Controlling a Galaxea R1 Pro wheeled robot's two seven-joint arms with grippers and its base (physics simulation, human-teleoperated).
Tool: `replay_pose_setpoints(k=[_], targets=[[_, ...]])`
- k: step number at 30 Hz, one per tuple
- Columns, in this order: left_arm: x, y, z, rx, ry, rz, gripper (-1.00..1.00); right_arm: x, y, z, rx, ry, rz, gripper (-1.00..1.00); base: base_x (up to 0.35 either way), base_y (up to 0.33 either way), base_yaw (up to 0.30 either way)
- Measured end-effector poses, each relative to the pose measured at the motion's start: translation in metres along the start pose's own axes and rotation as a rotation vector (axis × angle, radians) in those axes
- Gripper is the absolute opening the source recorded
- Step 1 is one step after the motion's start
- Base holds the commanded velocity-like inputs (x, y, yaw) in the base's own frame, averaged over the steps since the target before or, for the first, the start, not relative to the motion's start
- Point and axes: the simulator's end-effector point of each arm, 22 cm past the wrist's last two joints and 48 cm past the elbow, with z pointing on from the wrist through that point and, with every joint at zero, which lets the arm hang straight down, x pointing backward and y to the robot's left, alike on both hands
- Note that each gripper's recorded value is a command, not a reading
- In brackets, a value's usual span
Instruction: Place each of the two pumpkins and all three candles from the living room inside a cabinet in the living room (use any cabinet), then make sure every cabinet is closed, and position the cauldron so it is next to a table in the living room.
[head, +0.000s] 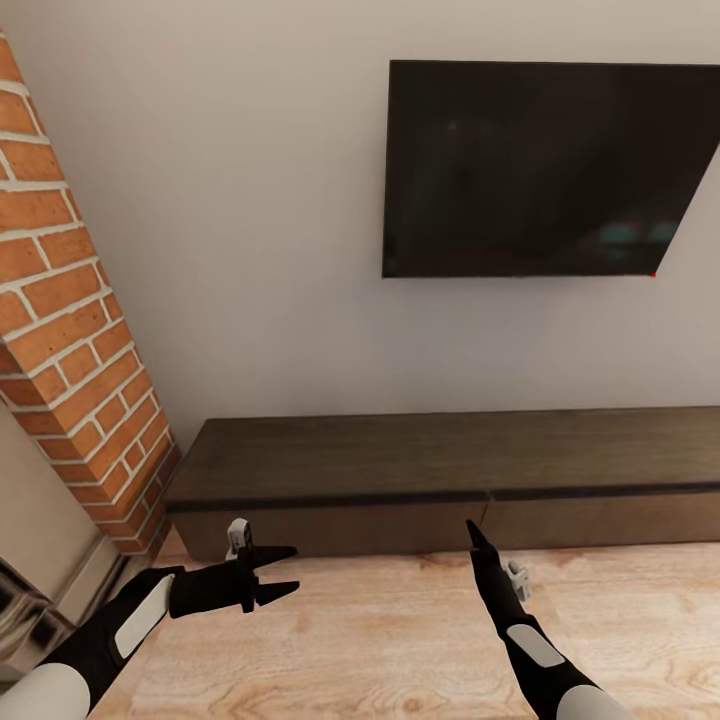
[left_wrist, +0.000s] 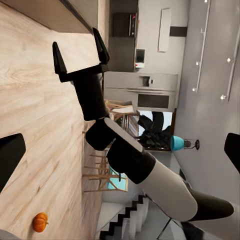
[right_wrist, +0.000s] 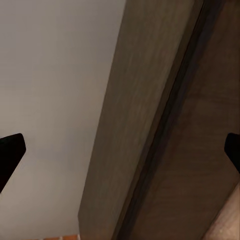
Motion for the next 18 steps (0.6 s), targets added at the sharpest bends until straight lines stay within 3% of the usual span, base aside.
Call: replay_pose_setpoints(k=[10, 18], targets=[[0.002, 0.019, 0.000, 0.003, 0.000, 0.000, 1.00, 0.002, -0.005, 0.001, -0.068, -0.005, 0.008, 1.00, 0.000, 0.000, 0.000], [0.004, 0.035, 0.002, 0.003, 0.001, -0.001, 1.00, 0.002, -0.001, 0.001, -0.161, -0.020, 0.055, 1.00, 0.000, 0.000, 0.000]])
